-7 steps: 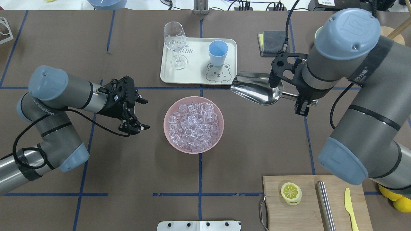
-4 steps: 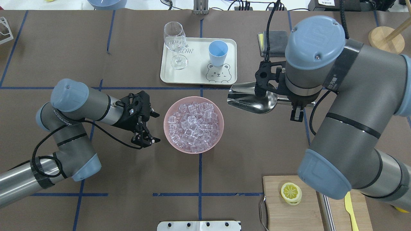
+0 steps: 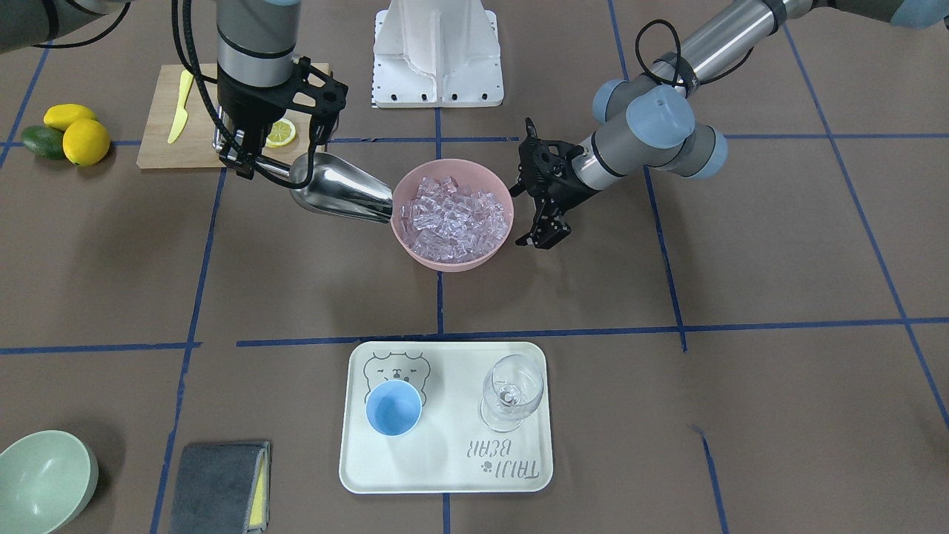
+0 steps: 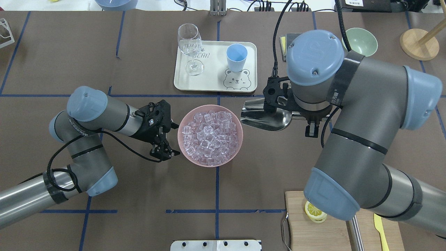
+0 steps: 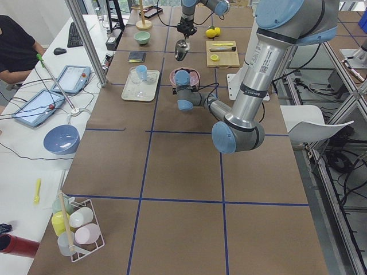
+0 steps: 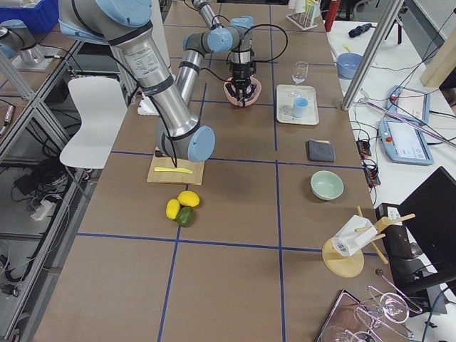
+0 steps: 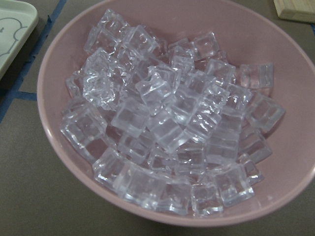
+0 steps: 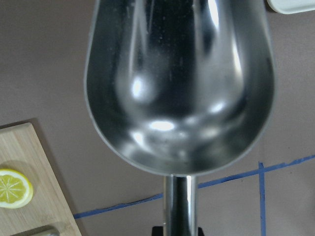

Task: Put ice in cup with scoop
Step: 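Grip the pink bowl rim with left gripper while right positions scoop above, then lower the scoop with the right gripper into the ice cubes, then drag the scoop through the ice to fill it with cubes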

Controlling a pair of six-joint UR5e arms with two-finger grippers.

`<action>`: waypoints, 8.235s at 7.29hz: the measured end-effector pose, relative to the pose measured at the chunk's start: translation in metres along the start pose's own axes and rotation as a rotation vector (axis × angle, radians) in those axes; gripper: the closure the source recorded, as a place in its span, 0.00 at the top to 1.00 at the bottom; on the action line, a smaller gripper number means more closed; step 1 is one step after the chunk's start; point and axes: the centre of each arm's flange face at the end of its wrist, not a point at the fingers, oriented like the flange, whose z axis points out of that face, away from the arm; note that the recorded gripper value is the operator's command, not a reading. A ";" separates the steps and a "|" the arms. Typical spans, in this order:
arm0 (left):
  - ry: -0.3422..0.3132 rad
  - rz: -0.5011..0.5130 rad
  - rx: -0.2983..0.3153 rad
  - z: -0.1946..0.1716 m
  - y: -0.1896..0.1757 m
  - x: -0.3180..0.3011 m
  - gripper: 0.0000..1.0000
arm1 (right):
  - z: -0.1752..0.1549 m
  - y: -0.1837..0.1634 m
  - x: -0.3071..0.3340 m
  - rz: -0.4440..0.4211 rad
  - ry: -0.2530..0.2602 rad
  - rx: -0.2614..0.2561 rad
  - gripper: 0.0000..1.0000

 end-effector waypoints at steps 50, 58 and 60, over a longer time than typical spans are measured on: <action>-0.071 0.036 0.120 -0.003 0.003 0.000 0.91 | 0.089 -0.133 -0.021 -0.262 0.124 0.077 0.00; -0.082 0.033 0.122 -0.008 0.003 -0.005 0.94 | 0.089 -0.112 -0.010 -0.166 0.027 0.304 0.00; -0.083 0.034 0.123 -0.009 0.003 -0.006 0.96 | 0.076 -0.105 -0.007 -0.154 0.011 0.336 0.00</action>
